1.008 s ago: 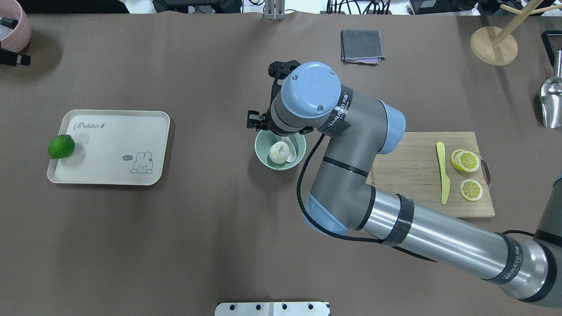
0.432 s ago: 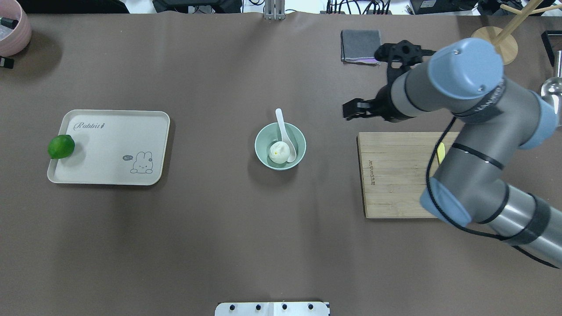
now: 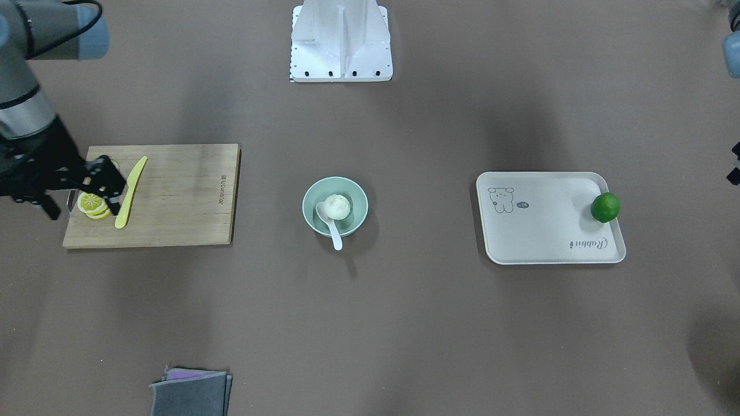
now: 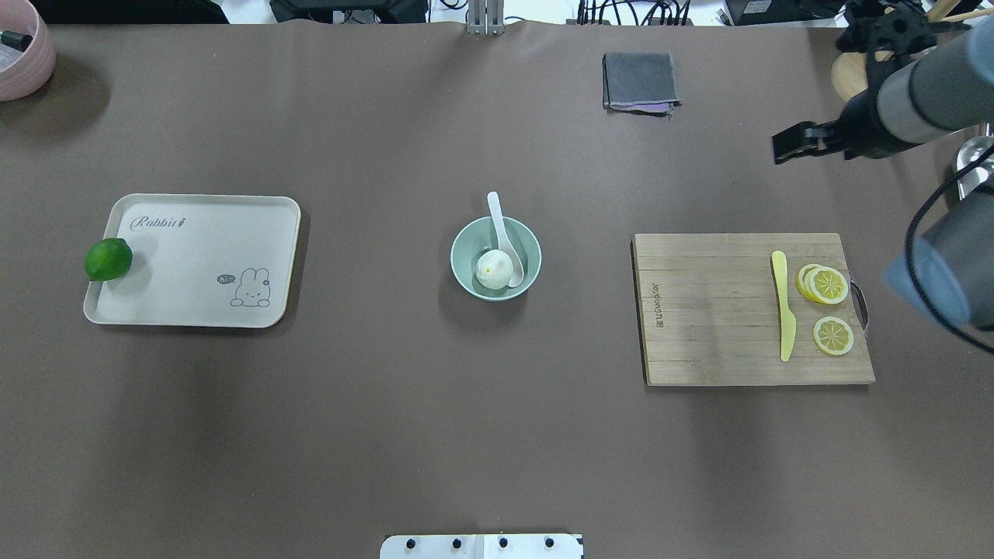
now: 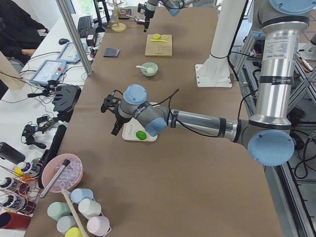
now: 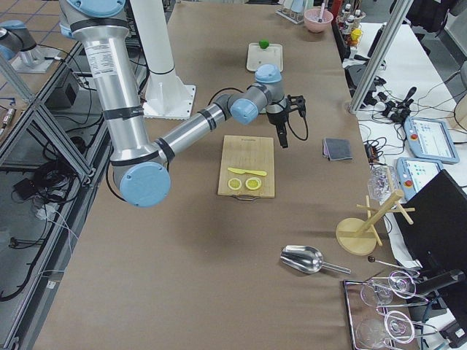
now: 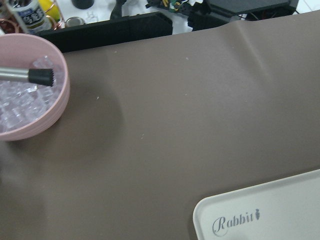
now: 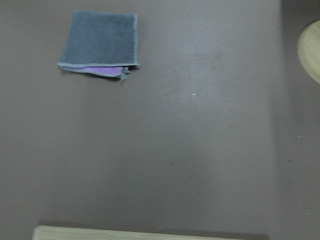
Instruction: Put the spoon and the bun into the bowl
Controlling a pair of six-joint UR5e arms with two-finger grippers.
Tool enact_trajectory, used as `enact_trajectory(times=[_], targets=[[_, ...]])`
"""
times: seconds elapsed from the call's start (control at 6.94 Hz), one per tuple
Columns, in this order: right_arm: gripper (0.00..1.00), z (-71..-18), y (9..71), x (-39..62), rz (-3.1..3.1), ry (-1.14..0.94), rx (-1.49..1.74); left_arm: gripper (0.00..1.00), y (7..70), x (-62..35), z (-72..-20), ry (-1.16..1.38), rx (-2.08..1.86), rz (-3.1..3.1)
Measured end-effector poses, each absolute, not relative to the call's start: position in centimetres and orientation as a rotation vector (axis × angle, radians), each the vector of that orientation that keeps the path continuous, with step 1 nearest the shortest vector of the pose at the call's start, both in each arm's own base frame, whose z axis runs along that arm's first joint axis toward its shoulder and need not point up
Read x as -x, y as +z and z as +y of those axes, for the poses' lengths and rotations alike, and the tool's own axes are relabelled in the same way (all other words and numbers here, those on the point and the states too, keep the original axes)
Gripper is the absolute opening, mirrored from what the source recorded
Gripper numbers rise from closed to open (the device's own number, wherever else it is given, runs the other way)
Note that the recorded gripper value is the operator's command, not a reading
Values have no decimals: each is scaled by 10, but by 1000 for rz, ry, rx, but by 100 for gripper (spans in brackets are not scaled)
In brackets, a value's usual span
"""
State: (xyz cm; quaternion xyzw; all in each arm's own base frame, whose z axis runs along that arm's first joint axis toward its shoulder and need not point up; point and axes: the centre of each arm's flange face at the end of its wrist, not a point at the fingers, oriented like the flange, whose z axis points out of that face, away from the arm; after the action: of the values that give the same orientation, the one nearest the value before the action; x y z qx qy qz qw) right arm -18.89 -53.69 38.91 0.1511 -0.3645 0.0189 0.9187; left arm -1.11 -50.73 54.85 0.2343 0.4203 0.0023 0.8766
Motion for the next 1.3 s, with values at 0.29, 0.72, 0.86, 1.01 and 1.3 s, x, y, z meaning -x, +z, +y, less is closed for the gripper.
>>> enact_trajectory(times=[0.29,0.72,0.86,1.01,1.3], targets=[[100,-550,498,65,-736,-97,-254,98,589,55,-479,3,-429,821],[100,-486,635,-71,-792,-32,-92,98,641,104,-418,-111,-299,783],[100,-471,643,-87,-799,12,-42,98,633,114,-407,-155,-262,778],[100,-460,640,-94,-803,27,-2,98,614,117,-399,-181,-230,776],[100,-422,626,-104,-800,6,40,98,596,113,-390,-189,-202,780]])
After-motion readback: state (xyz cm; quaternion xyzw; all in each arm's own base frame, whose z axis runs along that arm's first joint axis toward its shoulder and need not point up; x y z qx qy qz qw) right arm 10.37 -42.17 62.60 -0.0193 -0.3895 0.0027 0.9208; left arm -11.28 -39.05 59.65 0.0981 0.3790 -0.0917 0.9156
